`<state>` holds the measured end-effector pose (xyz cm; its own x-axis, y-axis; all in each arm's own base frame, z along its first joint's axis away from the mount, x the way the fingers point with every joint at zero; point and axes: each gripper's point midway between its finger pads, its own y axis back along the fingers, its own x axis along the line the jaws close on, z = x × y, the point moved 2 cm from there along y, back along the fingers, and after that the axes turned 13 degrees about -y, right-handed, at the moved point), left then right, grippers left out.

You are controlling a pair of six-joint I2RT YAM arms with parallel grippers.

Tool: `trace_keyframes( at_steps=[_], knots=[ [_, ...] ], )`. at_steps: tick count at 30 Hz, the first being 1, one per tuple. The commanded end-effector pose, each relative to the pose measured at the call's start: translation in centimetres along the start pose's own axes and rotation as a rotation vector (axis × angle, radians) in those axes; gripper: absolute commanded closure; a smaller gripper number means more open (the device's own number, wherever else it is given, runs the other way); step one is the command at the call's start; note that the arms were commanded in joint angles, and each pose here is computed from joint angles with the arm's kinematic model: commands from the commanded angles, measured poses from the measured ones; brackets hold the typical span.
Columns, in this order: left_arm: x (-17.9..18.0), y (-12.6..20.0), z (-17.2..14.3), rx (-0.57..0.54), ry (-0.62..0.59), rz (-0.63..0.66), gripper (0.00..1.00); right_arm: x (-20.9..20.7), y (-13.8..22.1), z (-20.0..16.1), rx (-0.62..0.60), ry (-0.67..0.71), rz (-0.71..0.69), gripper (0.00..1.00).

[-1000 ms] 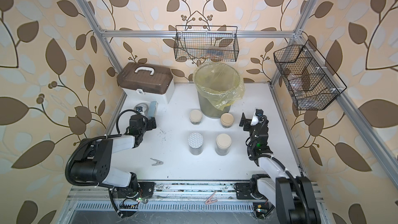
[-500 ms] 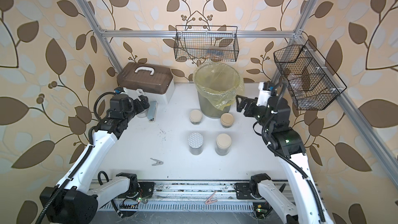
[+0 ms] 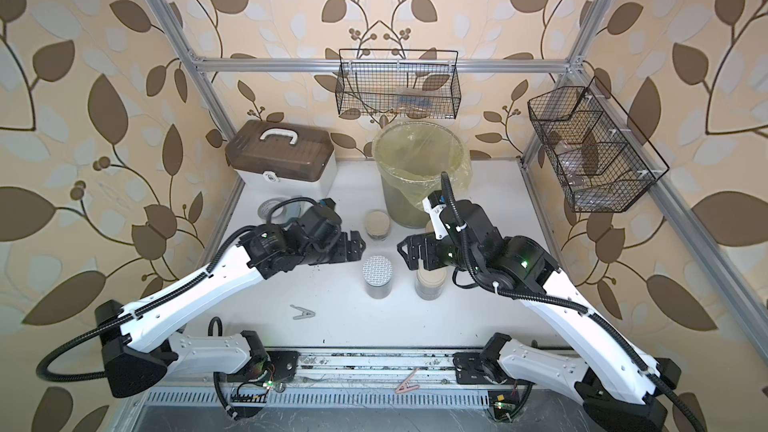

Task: Empty moldy tea leaves from jars
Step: Pick up the jar from the center of the board.

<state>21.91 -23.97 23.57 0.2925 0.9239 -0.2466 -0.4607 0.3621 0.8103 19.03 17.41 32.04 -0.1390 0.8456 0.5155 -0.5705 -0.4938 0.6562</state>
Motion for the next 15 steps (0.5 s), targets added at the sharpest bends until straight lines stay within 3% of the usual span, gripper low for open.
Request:
trace_keyframes(
  at_steps=[1, 6, 11, 15],
  knots=[
    [-1.6, -0.7, -0.7, 0.054, -0.133, 0.053, 0.02, -2.9, 1.1, -0.6, -0.045, -0.070, -0.097, 0.00],
    [-4.5, -3.6, -2.0, 0.156, -0.297, 0.057, 0.01, -5.2, 2.2, -0.7, -0.096, -0.117, -0.139, 0.00],
    [-4.3, -5.6, -3.2, 0.245, -0.431, 0.167, 0.01, -6.1, 2.6, -1.0, -0.110, -0.134, -0.144, 0.00],
    [-3.9, -6.3, -3.5, 0.264, -0.463, 0.208, 0.01, -6.1, 2.6, -1.0, -0.114, -0.133, -0.138, 0.00]
  ],
)
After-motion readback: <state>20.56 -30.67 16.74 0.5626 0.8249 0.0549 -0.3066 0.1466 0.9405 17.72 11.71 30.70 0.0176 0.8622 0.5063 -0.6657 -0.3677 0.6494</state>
